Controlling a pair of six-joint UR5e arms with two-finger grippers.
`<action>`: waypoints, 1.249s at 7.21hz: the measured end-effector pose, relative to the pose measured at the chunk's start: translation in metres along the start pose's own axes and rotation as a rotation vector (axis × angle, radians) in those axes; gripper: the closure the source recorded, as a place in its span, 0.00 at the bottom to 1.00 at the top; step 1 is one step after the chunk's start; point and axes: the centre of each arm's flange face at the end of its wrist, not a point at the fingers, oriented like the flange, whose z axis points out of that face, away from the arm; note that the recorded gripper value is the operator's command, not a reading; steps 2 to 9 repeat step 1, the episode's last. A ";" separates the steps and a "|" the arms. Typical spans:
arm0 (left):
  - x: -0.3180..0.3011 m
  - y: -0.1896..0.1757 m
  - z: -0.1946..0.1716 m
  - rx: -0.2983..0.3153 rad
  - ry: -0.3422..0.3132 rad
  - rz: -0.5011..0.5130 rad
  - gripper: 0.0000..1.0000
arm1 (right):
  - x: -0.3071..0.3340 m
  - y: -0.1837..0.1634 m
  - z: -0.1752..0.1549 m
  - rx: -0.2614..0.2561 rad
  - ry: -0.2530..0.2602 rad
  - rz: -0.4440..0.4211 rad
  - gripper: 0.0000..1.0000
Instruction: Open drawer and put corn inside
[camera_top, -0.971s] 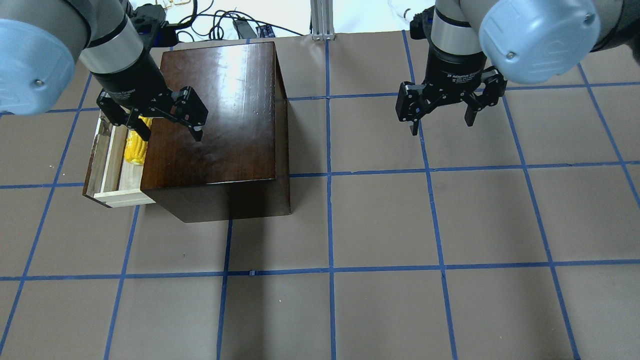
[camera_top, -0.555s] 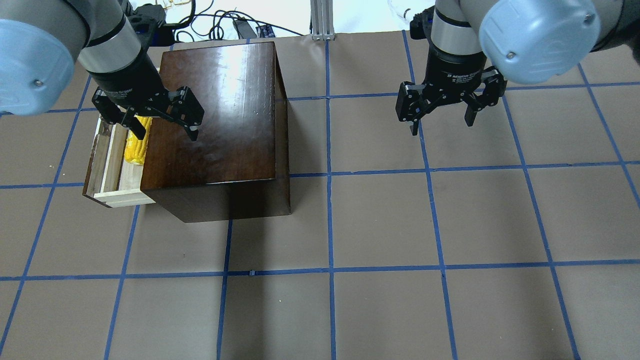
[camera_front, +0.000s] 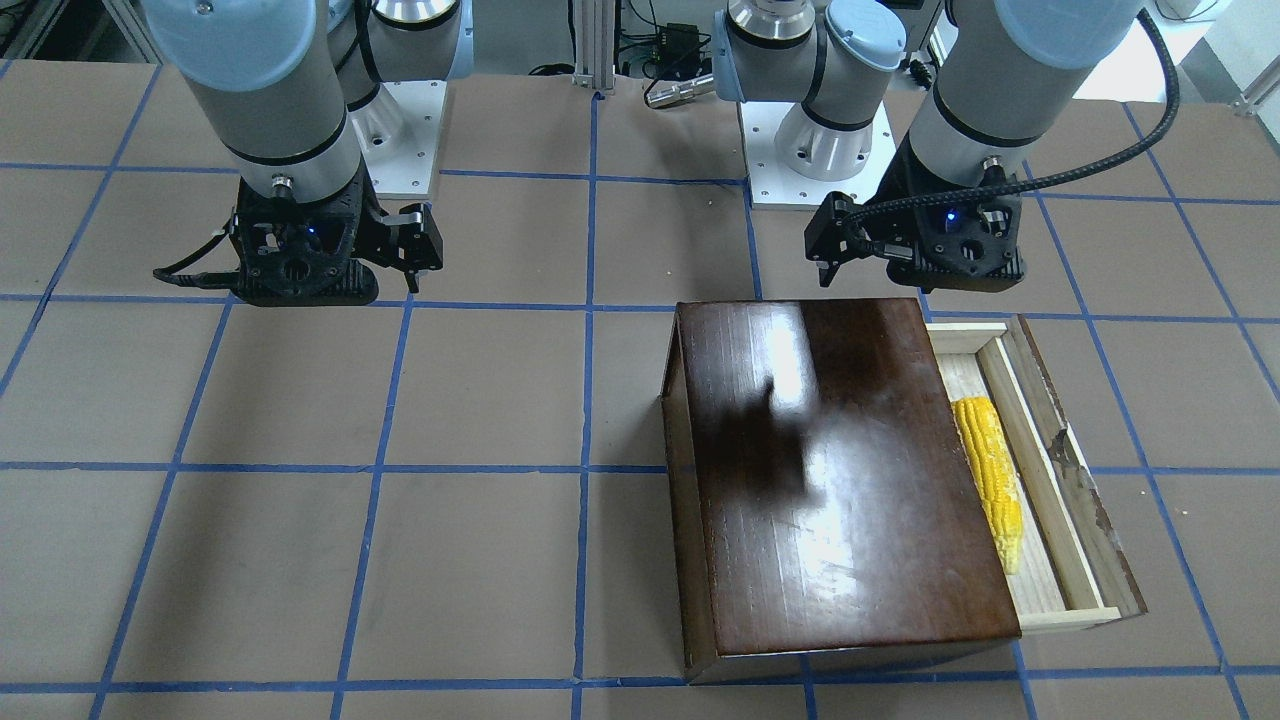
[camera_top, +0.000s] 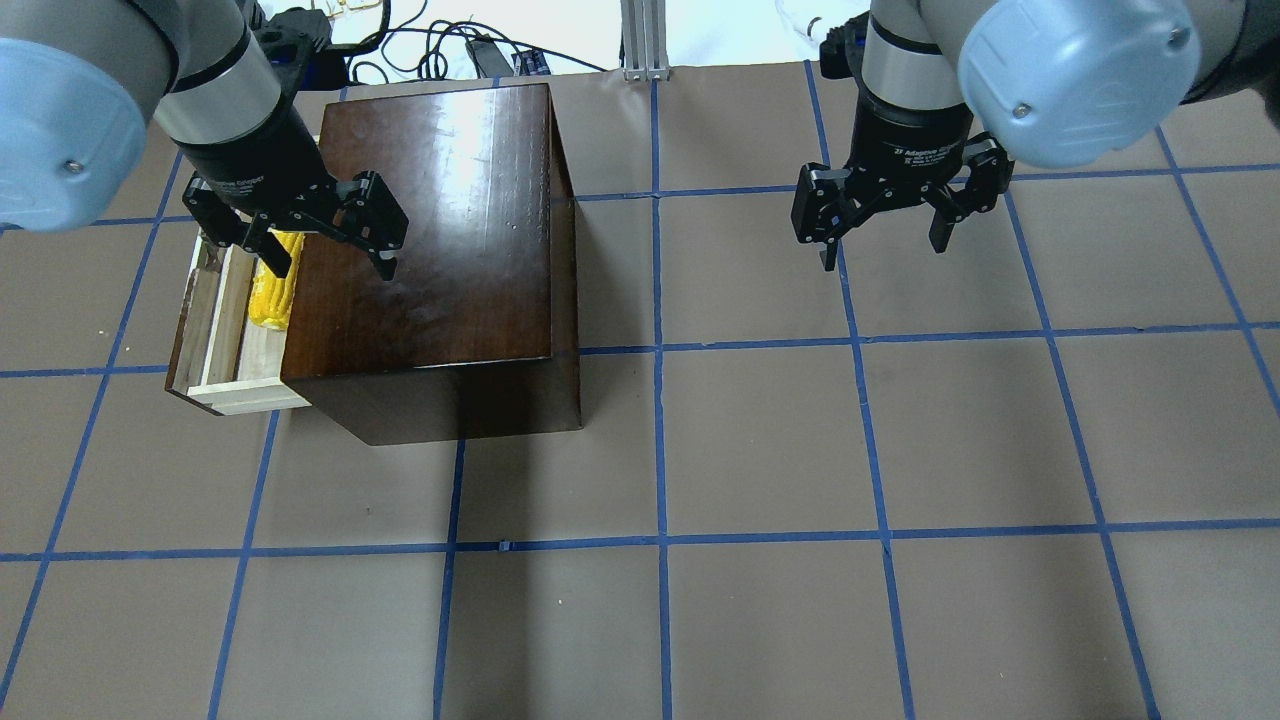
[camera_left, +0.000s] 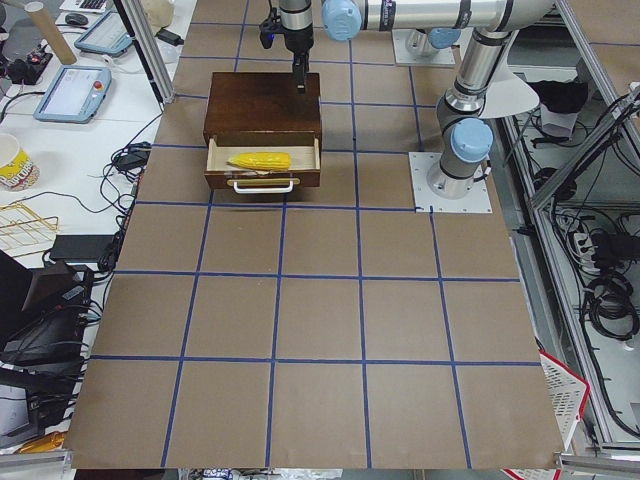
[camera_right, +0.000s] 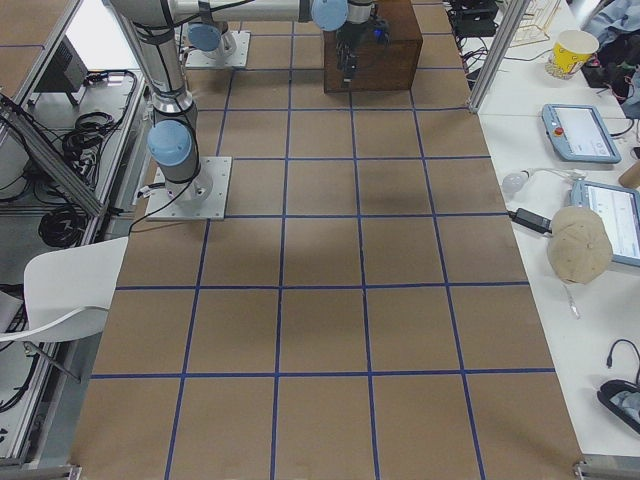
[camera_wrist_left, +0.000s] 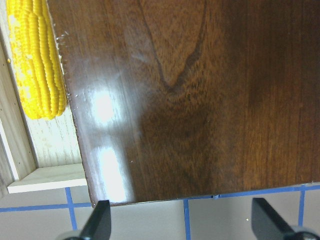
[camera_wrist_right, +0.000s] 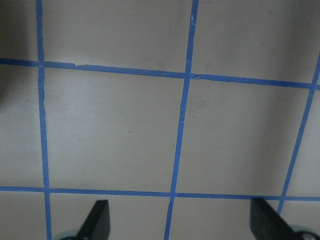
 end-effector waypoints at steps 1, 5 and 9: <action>0.000 0.000 0.000 0.000 0.003 0.000 0.00 | 0.000 0.000 0.000 0.000 0.000 0.000 0.00; 0.000 0.000 0.000 0.000 0.003 0.000 0.00 | 0.000 0.000 0.000 0.000 0.000 0.000 0.00; 0.000 0.000 0.000 0.000 0.003 0.000 0.00 | 0.000 0.000 0.000 0.000 0.000 0.000 0.00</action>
